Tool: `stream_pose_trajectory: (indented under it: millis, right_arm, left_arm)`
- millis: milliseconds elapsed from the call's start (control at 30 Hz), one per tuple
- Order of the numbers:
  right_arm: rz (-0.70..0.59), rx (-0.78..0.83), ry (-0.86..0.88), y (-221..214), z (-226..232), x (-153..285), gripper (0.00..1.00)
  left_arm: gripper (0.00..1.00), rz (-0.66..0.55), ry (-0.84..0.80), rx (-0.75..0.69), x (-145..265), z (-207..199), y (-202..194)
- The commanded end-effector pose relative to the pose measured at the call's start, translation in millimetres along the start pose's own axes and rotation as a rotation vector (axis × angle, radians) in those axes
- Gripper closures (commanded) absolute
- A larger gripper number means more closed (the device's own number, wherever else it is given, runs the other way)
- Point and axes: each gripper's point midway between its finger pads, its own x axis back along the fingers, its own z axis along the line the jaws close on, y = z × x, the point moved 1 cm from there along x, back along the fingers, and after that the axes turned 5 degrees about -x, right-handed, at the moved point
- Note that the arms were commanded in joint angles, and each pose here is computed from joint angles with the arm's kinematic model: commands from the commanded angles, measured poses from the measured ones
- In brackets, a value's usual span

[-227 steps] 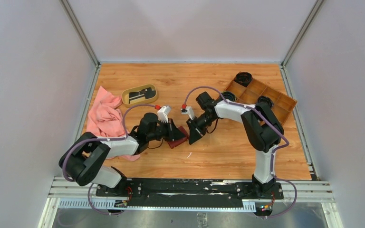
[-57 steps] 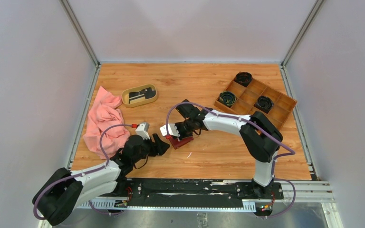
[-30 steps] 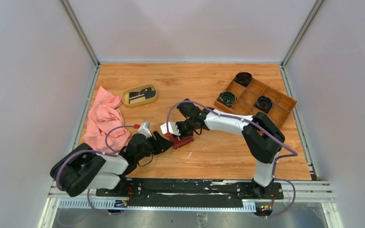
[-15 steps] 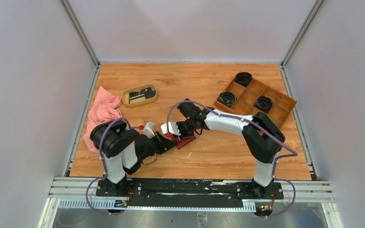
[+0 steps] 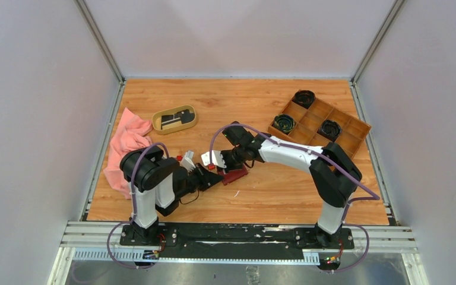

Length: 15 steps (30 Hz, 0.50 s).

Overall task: Put the credit cards into the card holder
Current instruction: Open the card holder at the center of the board.

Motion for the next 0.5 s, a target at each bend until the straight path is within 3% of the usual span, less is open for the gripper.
stream_pose_trajectory:
  millis: [0, 200, 467]
  right_arm:
    - [0.019, 0.047, 0.013, -1, 8, 17, 0.8]
    - [0.124, 0.136, -0.018, -27, 5, 14, 0.64]
    - [0.189, 0.147, -0.039, -44, 0, 9, 0.61]
  left_arm:
    - [1.0, 0.025, 0.102, -0.044, 3, 32, -11]
    - [1.0, 0.028, 0.099, -0.049, 3, 31, -11]
    - [1.0, 0.043, 0.097, -0.052, 3, 32, -14]
